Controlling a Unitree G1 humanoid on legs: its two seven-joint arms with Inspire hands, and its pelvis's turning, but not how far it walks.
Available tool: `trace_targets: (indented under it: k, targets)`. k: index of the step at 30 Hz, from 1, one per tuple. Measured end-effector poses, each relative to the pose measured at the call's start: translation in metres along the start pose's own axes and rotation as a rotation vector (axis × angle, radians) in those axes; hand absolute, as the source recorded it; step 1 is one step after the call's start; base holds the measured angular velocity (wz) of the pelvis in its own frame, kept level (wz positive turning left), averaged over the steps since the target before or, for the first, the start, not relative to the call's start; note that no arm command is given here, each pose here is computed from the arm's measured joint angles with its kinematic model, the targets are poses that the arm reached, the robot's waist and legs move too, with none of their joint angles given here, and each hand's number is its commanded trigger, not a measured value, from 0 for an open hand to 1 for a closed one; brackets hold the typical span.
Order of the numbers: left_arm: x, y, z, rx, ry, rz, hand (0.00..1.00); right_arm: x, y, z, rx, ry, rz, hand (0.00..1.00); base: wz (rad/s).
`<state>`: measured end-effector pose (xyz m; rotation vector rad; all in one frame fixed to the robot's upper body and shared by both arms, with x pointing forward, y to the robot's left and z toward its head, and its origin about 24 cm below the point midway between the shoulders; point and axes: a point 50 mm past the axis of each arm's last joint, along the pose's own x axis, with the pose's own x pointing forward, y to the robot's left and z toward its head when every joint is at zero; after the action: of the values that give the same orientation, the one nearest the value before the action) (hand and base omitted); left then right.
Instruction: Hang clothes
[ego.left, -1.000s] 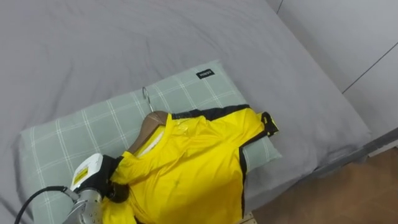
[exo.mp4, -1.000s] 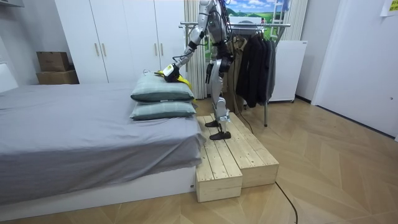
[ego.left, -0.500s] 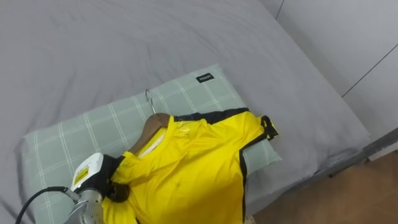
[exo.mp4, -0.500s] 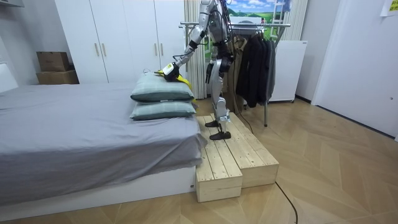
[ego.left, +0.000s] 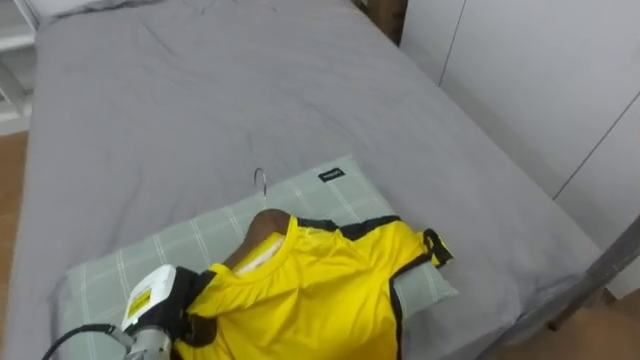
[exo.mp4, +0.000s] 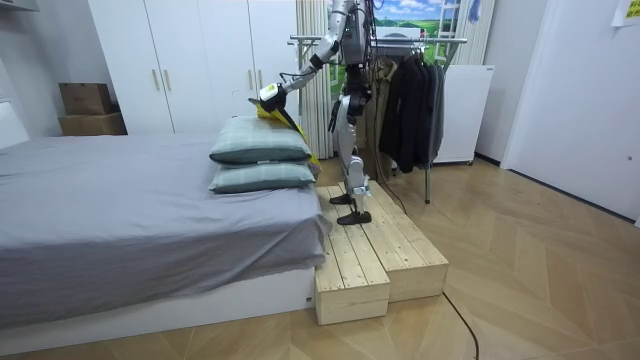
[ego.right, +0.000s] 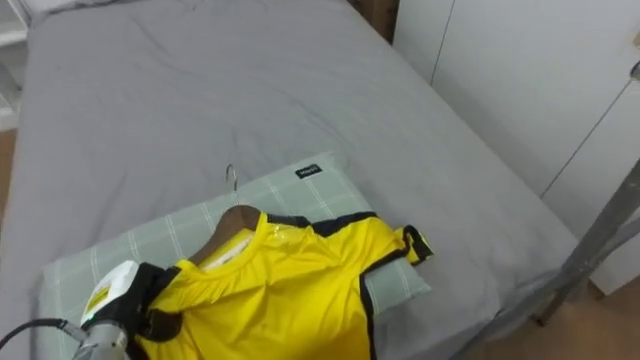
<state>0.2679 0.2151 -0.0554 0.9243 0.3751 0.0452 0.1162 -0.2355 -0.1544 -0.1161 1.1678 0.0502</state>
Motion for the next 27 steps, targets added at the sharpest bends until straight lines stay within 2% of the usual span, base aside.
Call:
trace_targets:
  k: [10,17,27]
  targets:
    - [-0.004,0.016,0.021,-0.013,-0.149,0.145,1.00,-0.005,-0.006,-0.020,0.074,0.031,-0.046,0.00,0.00]
    - [-0.015,0.008,0.012,-0.021,-0.146,0.140,1.00,-0.007,-0.006,-0.032,0.091,0.057,-0.049,0.00,0.02]
    - [-0.021,0.006,0.009,-0.039,-0.156,0.172,1.00,-0.008,-0.007,-0.035,0.068,0.068,-0.053,0.00,0.00]
